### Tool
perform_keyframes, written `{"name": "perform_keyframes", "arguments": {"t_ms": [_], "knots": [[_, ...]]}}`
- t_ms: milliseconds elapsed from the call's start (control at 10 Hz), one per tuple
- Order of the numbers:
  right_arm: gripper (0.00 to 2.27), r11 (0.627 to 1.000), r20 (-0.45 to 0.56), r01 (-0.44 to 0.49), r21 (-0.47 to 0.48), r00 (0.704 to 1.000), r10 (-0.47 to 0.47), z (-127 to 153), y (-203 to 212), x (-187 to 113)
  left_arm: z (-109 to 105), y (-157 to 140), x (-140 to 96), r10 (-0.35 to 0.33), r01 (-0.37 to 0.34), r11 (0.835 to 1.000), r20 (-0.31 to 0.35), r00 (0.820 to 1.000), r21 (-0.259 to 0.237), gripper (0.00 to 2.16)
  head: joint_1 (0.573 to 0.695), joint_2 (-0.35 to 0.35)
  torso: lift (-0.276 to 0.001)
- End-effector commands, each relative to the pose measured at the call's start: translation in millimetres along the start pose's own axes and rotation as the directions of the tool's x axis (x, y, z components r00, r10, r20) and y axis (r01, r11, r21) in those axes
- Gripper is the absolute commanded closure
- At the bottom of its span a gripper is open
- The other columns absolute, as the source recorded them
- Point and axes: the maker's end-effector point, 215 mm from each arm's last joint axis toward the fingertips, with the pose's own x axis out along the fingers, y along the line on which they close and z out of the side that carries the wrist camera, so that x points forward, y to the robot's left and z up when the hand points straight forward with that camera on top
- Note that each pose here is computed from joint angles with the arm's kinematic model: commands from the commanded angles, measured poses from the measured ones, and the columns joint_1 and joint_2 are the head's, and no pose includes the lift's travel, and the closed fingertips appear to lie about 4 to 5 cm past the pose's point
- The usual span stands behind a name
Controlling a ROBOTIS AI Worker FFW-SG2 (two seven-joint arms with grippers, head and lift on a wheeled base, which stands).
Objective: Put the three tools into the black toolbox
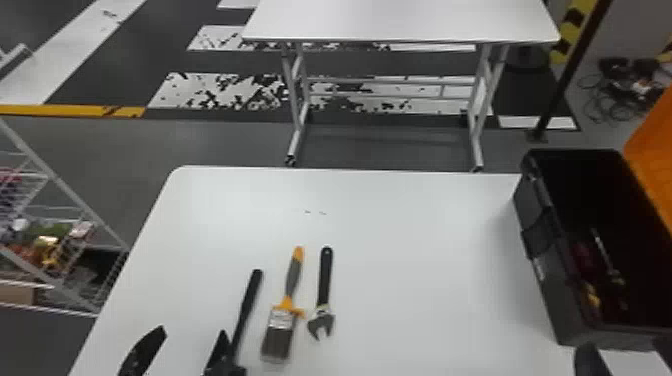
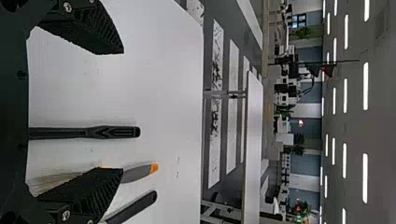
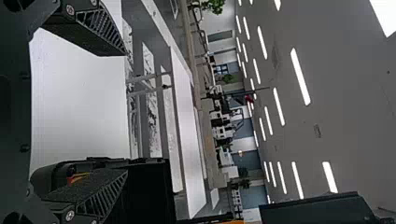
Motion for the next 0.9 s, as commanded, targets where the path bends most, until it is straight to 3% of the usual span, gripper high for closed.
{"name": "perform_keyframes", "arguments": {"t_ms": [0, 300, 800], "knots": [[0.11, 1.0, 0.004, 0.001, -0.002, 1.0, -0.001, 1.5, 0.8, -2.5, -10.0, 3.8, 8.6, 0.002, -0.003, 1.0, -0.022, 1.0, -0.004, 0.11, 0.695, 0.111, -0.051], [0.11, 1.0, 0.016, -0.005, -0.008, 1.0, 0.005, 8.0, 4.0, -4.6, -39.0, 13.1, 29.6, 0.007, -0.008, 1.0, -0.089, 0.996, -0.018, 0.14, 0.695, 0.128, -0.051], [0.11, 1.0, 0.019, -0.004, -0.014, 1.0, 0.005, 12.2, 7.1, -8.5, -54.8, -0.3, 49.3, -0.053, 0.045, 0.998, -0.156, 0.986, -0.053, 0.15, 0.695, 0.127, -0.051]]}}
